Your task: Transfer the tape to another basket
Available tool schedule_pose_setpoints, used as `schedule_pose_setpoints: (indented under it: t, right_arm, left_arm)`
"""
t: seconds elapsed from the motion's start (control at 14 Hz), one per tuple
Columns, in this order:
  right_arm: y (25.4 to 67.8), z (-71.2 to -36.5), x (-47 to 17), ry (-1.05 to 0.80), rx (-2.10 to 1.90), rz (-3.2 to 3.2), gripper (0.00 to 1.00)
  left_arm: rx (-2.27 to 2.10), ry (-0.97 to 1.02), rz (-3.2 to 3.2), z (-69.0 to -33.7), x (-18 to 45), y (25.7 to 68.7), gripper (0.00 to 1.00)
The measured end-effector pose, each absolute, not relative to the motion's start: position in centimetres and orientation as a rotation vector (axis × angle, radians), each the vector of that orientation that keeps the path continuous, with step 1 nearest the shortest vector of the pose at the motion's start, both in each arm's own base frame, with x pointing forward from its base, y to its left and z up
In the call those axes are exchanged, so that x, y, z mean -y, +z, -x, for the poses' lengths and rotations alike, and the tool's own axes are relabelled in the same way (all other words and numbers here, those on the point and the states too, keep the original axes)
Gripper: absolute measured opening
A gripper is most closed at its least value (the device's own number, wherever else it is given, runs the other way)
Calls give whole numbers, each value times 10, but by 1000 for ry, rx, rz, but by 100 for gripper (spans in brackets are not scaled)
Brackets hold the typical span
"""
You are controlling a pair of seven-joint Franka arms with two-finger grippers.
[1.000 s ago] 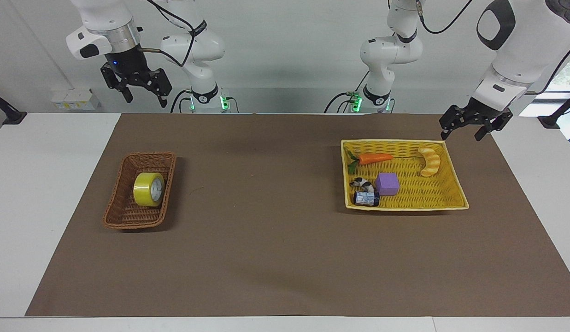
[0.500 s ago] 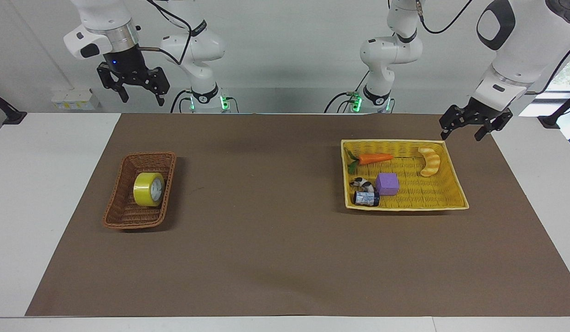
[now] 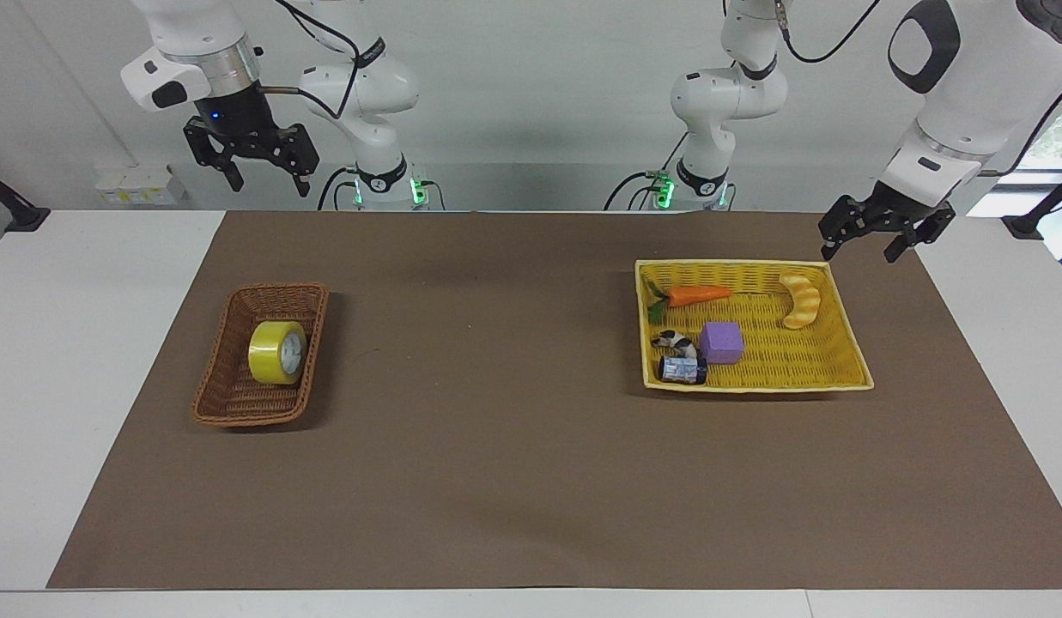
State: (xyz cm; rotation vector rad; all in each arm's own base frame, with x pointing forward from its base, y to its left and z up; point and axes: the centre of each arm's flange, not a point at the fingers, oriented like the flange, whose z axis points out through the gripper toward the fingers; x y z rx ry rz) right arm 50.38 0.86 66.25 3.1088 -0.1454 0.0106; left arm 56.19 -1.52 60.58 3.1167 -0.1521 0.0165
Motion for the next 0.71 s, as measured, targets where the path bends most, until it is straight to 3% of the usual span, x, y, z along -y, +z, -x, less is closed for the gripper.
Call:
schedule_pose_setpoints:
  t: [0.71]
  right_arm:
    - [675, -499, -3, 7, 138, -3109, 100]
  left_arm:
    - [152, 17, -3117, -562, 15, 606, 100]
